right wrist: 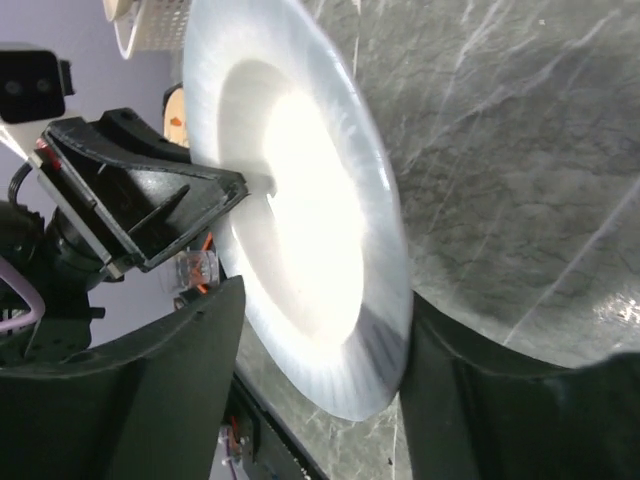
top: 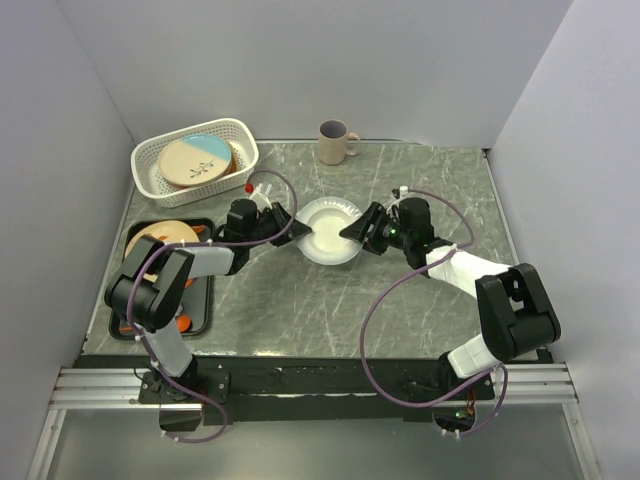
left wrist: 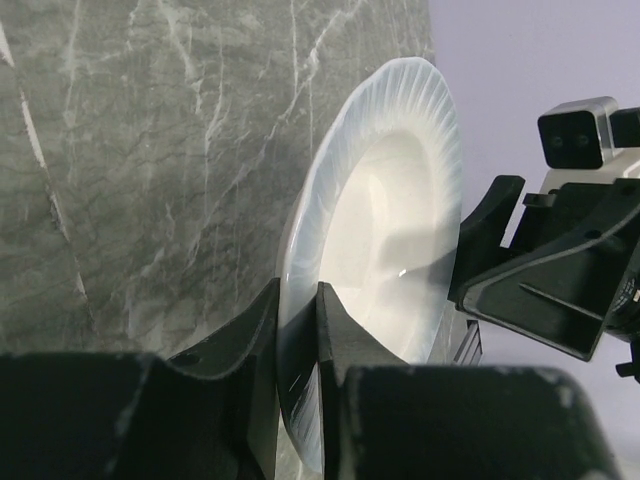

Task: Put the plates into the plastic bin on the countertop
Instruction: Place the plate in the plastic bin.

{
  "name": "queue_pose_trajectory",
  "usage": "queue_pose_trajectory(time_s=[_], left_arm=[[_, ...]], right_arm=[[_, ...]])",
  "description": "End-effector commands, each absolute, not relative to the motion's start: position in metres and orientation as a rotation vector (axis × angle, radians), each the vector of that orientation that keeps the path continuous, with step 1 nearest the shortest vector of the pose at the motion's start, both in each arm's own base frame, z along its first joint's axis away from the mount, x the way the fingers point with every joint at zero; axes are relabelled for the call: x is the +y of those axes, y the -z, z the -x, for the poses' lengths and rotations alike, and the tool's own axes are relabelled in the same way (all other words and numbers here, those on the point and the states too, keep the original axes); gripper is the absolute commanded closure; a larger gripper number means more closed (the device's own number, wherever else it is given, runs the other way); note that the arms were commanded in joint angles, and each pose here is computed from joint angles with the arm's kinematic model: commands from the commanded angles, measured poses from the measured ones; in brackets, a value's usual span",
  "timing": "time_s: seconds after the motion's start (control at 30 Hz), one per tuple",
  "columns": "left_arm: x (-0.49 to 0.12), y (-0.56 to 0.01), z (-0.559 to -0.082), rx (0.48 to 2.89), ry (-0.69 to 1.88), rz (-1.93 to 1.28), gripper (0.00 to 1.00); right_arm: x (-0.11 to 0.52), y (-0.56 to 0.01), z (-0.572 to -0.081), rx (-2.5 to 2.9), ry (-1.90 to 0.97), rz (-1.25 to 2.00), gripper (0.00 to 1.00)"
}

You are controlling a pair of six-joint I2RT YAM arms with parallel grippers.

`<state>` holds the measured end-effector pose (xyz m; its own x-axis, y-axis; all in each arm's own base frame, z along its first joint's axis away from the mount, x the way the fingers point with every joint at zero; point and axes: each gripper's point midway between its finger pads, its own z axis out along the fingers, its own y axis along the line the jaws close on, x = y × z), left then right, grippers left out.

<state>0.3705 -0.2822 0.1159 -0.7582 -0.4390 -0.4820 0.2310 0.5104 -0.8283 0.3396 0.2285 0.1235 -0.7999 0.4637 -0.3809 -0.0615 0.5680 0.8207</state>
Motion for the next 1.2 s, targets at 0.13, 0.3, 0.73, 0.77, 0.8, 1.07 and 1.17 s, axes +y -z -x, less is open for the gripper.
queue_pose_trajectory(time_s=[0.13, 0.3, 0.73, 0.77, 0.8, 1.07, 1.17], left_arm=[[-0.277, -0.156, -0.372, 1.960, 1.263, 0.121, 0.99], [-0.277, -0.155, -0.374, 1.962, 1.269, 0.129, 0.99], [-0.272, -0.173, -0.394, 1.928, 1.275, 0.118, 0.99], [-0.270, -0.178, -0.396, 1.918, 1.273, 0.116, 0.99], [-0.266, -0.181, -0.398, 1.913, 1.264, 0.118, 0.99], [-0.204, -0.209, -0.423, 1.878, 1.127, 0.199, 0.99], [-0.178, -0.225, -0.430, 1.841, 1.088, 0.232, 0.99]], right_arm=[[0.243, -0.155, -0.355, 2.103, -1.266, -0.219, 0.05], [0.239, -0.153, -0.353, 2.114, -1.232, -0.213, 0.00], [0.221, -0.146, -0.336, 2.129, -1.131, -0.228, 0.00], [0.220, -0.145, -0.335, 2.129, -1.125, -0.229, 0.00], [0.219, -0.146, -0.335, 2.126, -1.119, -0.230, 0.00], [0.225, -0.149, -0.335, 2.128, -1.131, -0.202, 0.00], [0.236, -0.146, -0.335, 2.137, -1.171, -0.185, 0.00]])
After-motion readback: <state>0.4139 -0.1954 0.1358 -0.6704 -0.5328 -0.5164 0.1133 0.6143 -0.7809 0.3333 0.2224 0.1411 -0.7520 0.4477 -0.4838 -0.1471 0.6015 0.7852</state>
